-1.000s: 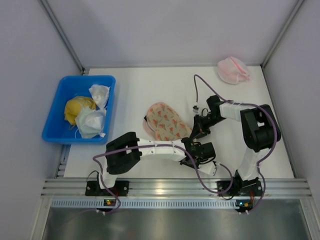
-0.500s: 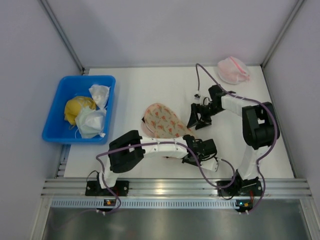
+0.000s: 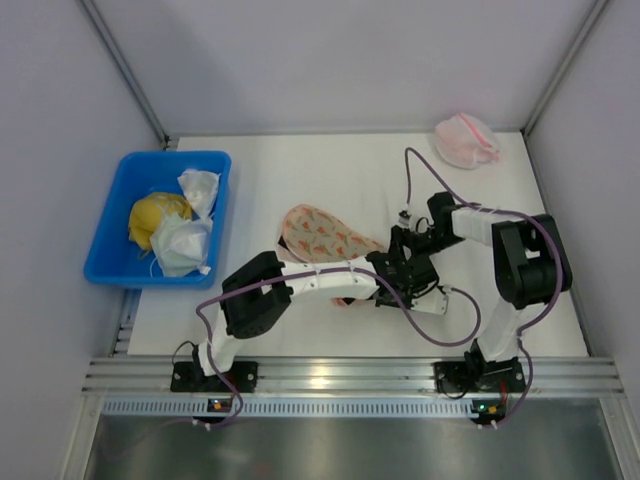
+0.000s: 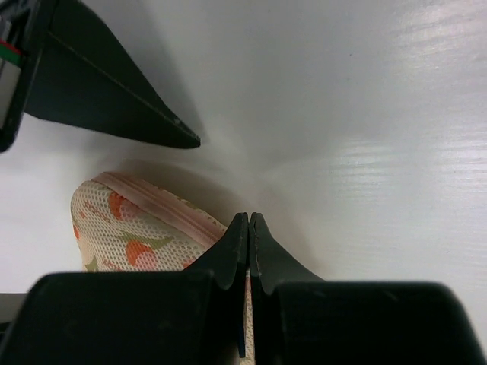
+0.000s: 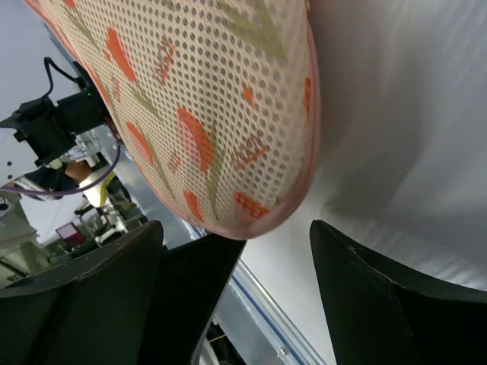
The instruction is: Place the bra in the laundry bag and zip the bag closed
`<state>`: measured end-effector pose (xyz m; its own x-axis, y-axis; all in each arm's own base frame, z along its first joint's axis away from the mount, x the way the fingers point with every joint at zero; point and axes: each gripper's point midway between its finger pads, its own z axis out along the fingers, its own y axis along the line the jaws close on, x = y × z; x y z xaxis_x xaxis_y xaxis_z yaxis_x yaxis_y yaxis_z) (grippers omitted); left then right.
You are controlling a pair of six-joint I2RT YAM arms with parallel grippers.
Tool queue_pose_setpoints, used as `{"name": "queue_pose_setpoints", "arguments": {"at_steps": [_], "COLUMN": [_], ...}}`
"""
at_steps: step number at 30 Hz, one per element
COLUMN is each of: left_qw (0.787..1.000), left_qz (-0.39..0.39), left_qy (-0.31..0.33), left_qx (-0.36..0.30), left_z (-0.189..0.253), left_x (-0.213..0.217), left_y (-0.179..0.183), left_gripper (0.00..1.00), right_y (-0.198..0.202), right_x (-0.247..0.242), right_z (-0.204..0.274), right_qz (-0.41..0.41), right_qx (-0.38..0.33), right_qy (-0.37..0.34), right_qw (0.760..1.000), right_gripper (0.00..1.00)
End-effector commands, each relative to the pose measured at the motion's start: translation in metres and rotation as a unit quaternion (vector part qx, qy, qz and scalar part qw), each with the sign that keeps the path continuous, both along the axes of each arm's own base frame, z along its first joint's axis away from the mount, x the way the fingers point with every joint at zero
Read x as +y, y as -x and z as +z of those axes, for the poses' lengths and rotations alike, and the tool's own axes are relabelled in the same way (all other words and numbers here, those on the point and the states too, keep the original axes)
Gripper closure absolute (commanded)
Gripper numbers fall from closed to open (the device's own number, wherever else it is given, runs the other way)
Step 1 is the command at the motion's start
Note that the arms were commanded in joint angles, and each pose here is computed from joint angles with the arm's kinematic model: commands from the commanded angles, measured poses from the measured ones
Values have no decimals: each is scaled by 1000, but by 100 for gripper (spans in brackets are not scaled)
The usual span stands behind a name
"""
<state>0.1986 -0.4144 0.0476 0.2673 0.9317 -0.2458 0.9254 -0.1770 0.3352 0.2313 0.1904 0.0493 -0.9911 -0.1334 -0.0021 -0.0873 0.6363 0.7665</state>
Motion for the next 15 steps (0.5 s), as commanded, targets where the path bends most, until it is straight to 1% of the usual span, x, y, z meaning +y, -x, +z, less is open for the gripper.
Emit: {"name": "queue_pose_setpoints", "arguments": {"at_steps": [1, 4, 5, 7, 8, 10, 11, 13, 14, 15], "left_qw": [998, 997, 997, 997, 997, 997, 996, 995, 995, 995], "left_qz": [-16, -11, -9, -3, -3, 1, 4, 6, 7, 6], "left_qy": [64, 70, 72, 74, 77, 77, 80, 93, 101, 102], "left_qx": [-8, -15, -18, -25, -29, -31, -31, -29, -24, -17], "left_z": [33, 36, 36, 35, 37, 36, 37, 48, 53, 54], "left_x": [-27, -30, -30, -32, -34, -33, -34, -34, -33, -28], "left_y": [0, -3, -5, -8, -9, -11, -11, -8, -6, -1], "left_gripper": [100, 100, 100, 100, 100, 100, 100, 91, 81, 77], "right_y": [-17, -14, -12, -6, -5, -6, -7, -9, -10, -11], "right_x": [17, 23, 24, 29, 31, 35, 35, 33, 33, 32], "right_z": [12, 8, 6, 6, 6, 8, 8, 7, 6, 5], "right_qz": [7, 14, 16, 27, 30, 34, 34, 35, 34, 34], "right_qx": [-23, -8, -6, -4, -2, -3, -5, -4, -3, -1], "right_qy": [-43, -51, -51, -54, -57, -59, -57, -53, -53, -52], "right_qw": [999, 999, 999, 998, 998, 998, 998, 998, 998, 998], "right_gripper": [22, 28, 34, 42, 53, 69, 82, 93, 100, 100]}}
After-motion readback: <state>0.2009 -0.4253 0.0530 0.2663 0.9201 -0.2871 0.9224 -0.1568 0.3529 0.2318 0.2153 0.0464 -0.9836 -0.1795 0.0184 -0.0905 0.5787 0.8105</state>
